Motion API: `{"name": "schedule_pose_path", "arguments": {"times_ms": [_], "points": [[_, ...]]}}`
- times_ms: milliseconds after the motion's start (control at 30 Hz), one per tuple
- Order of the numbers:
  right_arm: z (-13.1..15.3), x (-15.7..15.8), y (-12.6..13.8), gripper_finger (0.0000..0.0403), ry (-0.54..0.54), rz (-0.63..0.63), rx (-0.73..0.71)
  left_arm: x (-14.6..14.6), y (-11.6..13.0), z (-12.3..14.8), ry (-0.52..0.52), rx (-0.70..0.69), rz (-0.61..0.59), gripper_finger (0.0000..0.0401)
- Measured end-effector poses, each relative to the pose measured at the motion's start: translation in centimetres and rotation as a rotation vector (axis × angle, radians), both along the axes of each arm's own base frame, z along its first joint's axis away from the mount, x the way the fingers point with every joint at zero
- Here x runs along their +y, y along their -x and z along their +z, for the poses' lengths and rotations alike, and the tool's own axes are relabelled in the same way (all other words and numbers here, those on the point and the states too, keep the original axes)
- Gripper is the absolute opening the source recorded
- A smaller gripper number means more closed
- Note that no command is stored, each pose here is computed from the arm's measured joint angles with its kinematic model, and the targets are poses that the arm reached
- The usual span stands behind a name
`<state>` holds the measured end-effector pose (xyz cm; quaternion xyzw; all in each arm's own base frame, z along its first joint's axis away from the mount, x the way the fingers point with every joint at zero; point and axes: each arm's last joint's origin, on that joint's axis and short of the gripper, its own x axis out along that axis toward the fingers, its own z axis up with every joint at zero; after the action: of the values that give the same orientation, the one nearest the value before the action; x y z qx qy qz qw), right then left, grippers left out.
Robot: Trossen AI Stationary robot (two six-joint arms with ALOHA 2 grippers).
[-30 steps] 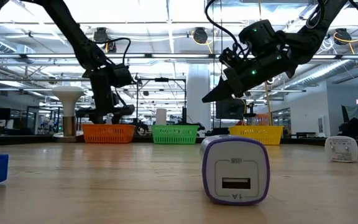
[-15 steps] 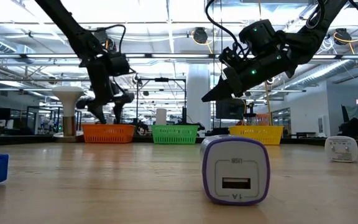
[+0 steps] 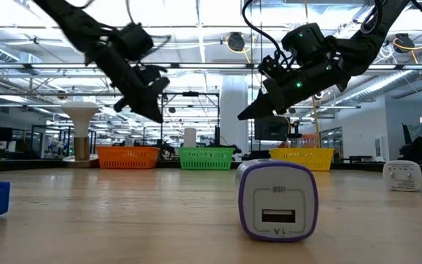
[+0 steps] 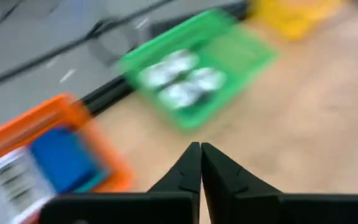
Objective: Pick & Place Office items
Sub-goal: Put the white hourglass into the yellow basket
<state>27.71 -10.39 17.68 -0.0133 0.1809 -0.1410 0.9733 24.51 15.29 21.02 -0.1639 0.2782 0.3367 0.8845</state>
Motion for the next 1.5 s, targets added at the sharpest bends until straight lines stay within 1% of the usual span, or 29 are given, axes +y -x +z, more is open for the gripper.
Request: {"name": "schedule_pose_path", "arguments": {"times_ms": [133,200,300,367,433,533,667,867,1033,1133,1300,1433,1500], "points": [[0.0,0.0,0.0,0.0001,-0.074,-0.029,-0.023,-3.6,-0.5,-0.7,-0.115,-0.190,-0.218,0.0021],[0.0,0.0,0.0,0.0001,-0.100,-0.039,-0.031,-5.2,-0.6,-1.2,-0.163,-0.267,-0.298,0.0022],[0.0,0.0,0.0,0.0003,-0.121,-0.048,-0.039,-6.9,-0.3,-2.3,-0.186,-0.299,-0.361,0.0012],[0.0,0.0,0.0,0.0004,-0.121,-0.048,-0.043,-7.7,-0.1,-3.0,-0.183,-0.283,-0.361,0.0004],[0.0,0.0,0.0,0.0004,-0.121,-0.048,-0.043,-8.1,0.2,-3.8,-0.168,-0.254,-0.333,0.0003],[0.1,0.0,0.0,0.0004,-0.133,-0.053,-0.051,-8.6,0.5,-4.4,-0.158,-0.234,-0.302,0.0015],[-0.1,0.7,-0.2,0.0004,-0.168,-0.068,-0.037,-9.1,0.5,-4.6,-0.152,-0.233,-0.311,0.0027],[-1.4,3.7,-0.4,0.0004,-0.159,-0.158,0.111,-9.2,0.4,-4.4,-0.099,-0.281,-0.279,0.0020],[-2.4,6.5,-0.3,0.0004,-0.229,-0.172,0.203,-9.3,0.4,-4.4,-0.124,-0.267,-0.299,0.0003],[-2.5,8.1,-0.3,0.0004,-0.256,-0.181,0.270,-9.4,0.4,-4.4,-0.138,-0.259,-0.311,0.0005],[-1.7,10.3,-0.7,0.0004,-0.229,-0.202,0.347,-10.1,0.2,-4.4,-0.176,-0.247,-0.363,0.0015],[-0.2,11.4,-1.6,0.0004,-0.192,-0.142,0.364,-10.8,-0.1,-3.9,-0.216,-0.287,-0.404,0.0004],[1.0,12.0,-1.8,0.0004,-0.187,-0.119,0.406,-11.0,-0.3,-3.6,-0.227,-0.323,-0.412,0.0003]]}}
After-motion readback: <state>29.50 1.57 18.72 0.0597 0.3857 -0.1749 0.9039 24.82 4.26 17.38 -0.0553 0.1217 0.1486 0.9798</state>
